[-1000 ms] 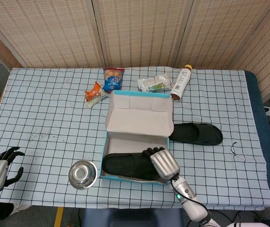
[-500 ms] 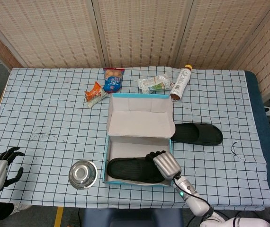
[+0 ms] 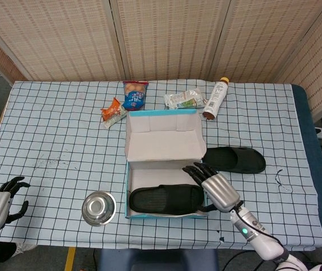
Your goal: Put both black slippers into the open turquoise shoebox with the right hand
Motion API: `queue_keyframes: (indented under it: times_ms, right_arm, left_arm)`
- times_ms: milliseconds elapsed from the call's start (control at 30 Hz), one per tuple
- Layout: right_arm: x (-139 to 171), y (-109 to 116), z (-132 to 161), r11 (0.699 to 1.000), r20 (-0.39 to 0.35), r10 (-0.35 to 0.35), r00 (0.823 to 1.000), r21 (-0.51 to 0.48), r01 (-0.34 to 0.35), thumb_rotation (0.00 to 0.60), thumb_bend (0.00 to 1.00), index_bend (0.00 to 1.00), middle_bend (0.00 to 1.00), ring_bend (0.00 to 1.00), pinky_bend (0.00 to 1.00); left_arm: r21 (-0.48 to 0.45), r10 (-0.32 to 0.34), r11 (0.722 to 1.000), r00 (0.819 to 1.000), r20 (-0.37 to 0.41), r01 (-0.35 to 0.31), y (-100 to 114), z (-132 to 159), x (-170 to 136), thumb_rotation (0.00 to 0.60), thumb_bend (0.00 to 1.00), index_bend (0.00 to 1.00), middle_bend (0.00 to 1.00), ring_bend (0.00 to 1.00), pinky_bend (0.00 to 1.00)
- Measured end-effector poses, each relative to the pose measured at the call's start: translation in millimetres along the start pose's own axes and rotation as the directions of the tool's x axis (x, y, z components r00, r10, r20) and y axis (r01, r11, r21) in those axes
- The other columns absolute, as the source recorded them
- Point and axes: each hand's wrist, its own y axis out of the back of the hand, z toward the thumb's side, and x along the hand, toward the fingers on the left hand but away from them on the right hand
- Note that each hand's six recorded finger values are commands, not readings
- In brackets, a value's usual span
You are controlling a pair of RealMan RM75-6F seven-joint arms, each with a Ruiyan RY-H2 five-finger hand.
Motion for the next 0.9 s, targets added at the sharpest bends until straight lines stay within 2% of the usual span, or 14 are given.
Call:
queue_keyframes:
  times_ms: [100, 200, 333, 467, 633, 900]
  right_arm:
    - [18, 24, -24, 0.998, 0.068, -0.059, 0.996, 0.037, 0.057, 0.600, 0.00, 0.05, 0.06, 0.00, 0.09]
    - [35, 35, -54, 0.993, 0.168, -0.087, 0.982, 0.089, 0.073, 0.600, 0.00, 0.05, 0.06, 0.00, 0.09]
    - [45, 33, -97, 0.988, 0.291, -0.088, 0.953, 0.146, 0.046, 0.600, 0.00, 0.06, 0.06, 0.00, 0.09]
    - [50, 24, -142, 0.984, 0.400, -0.052, 0.915, 0.175, -0.021, 0.600, 0.00, 0.06, 0.06, 0.00, 0.10]
    - [39, 7, -176, 0.983, 0.451, 0.004, 0.893, 0.163, -0.086, 0.600, 0.00, 0.06, 0.06, 0.00, 0.11]
    - [8, -10, -208, 0.984, 0.477, -0.013, 0.879, 0.162, -0.073, 0.600, 0.00, 0.11, 0.06, 0.00, 0.13]
  left_arm:
    - [-0.003, -0.002, 1.000, 1.000, -0.002, 0.002, 0, 0, 0, 0.600, 0.43, 0.31, 0.15, 0.21, 0.43]
    - [0.001, -0.003, 1.000, 1.000, -0.006, 0.003, -1, -1, 0, 0.600, 0.43, 0.31, 0.15, 0.21, 0.43]
    - [-0.008, -0.006, 1.000, 1.000, -0.021, 0.005, -1, -3, 1, 0.600, 0.43, 0.31, 0.15, 0.21, 0.43]
    - [0.000, -0.005, 1.000, 1.000, -0.021, 0.005, -1, -2, 1, 0.600, 0.43, 0.31, 0.15, 0.21, 0.43]
    - [-0.002, -0.013, 1.000, 1.000, -0.024, 0.013, -2, -3, 1, 0.600, 0.43, 0.31, 0.15, 0.21, 0.43]
    - [-0.007, -0.006, 1.000, 1.000, -0.023, 0.006, 0, -4, 1, 0.600, 0.43, 0.31, 0.15, 0.21, 0.43]
